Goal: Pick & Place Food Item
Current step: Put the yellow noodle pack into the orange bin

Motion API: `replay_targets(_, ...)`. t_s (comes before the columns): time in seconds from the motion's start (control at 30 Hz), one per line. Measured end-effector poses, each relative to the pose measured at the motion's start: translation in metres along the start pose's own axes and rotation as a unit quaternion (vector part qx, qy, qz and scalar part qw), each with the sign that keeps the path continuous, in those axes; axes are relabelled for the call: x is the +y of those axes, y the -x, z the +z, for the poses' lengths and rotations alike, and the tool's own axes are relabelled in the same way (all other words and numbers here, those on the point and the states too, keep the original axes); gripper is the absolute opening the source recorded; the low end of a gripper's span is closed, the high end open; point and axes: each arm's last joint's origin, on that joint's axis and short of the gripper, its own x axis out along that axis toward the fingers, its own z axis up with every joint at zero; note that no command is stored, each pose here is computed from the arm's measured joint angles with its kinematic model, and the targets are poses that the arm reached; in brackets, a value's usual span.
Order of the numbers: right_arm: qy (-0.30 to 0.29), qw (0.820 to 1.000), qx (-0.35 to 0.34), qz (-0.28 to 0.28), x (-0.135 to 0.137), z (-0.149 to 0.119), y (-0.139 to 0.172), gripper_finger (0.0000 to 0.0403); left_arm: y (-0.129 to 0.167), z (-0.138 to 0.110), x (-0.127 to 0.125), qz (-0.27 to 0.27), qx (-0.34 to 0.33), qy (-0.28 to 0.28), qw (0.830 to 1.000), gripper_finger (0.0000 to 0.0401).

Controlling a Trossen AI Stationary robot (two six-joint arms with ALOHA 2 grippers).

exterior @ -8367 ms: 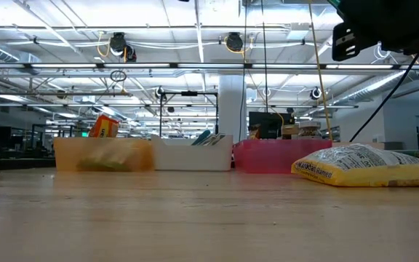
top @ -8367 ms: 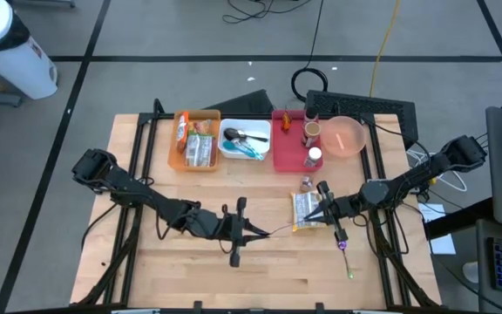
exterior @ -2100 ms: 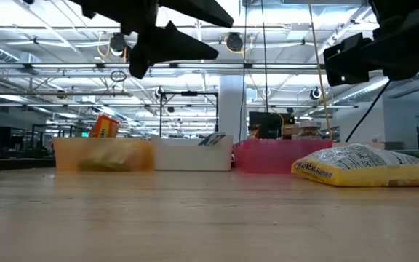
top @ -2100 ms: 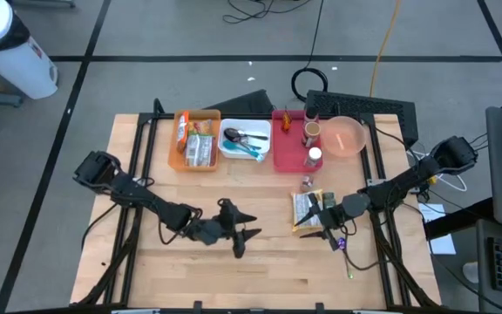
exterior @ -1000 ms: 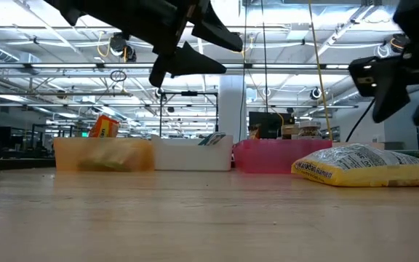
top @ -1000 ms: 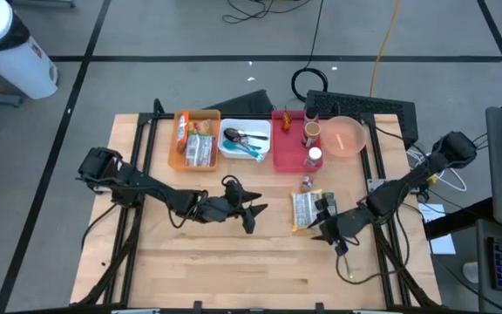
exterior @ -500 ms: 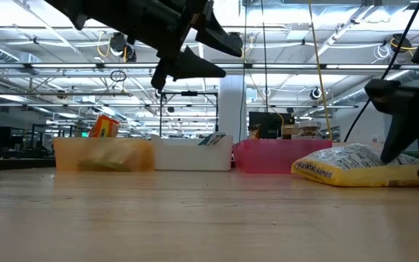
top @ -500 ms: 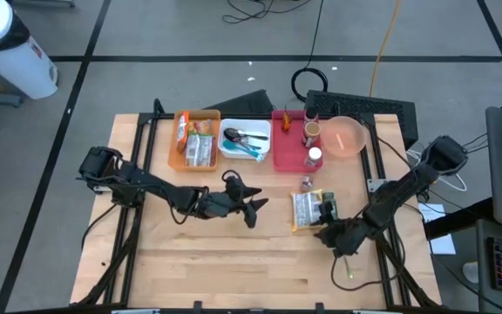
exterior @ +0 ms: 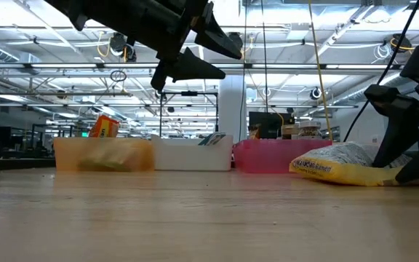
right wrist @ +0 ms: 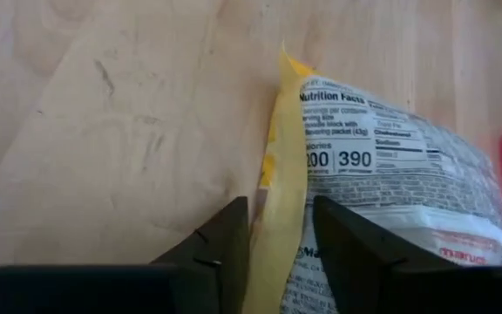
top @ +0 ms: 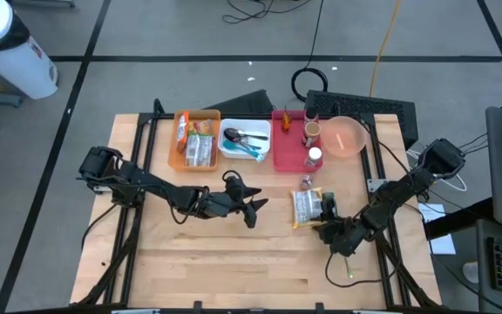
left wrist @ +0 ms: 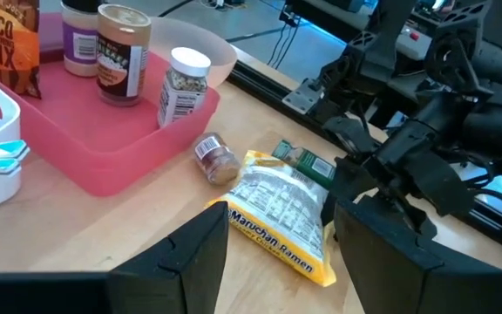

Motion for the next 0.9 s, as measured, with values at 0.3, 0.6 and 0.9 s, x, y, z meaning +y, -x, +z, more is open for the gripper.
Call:
replay_targets(0.3,-0.016,0.999,0.03,-0.006,-0.001,-0.007,0.0,0.0011,-0.003,0.004,0.005,0.007,-0.008,0.003,1.0,0.0218)
replay_targets(0.6,-0.023,0.999,0.028,-0.014,-0.002,-0.007,0.0,0.0002,-0.009,0.01,0.01,-0.032,0.007,-0.001,0.999,0.0218)
replay_targets(0.9,-0.011,0.998,-0.047,0.046,-0.002,0.017,-0.001,0.0001,0.002,0.019,-0.018,-0.244,-0.037,-0.142,0.959,0.0218)
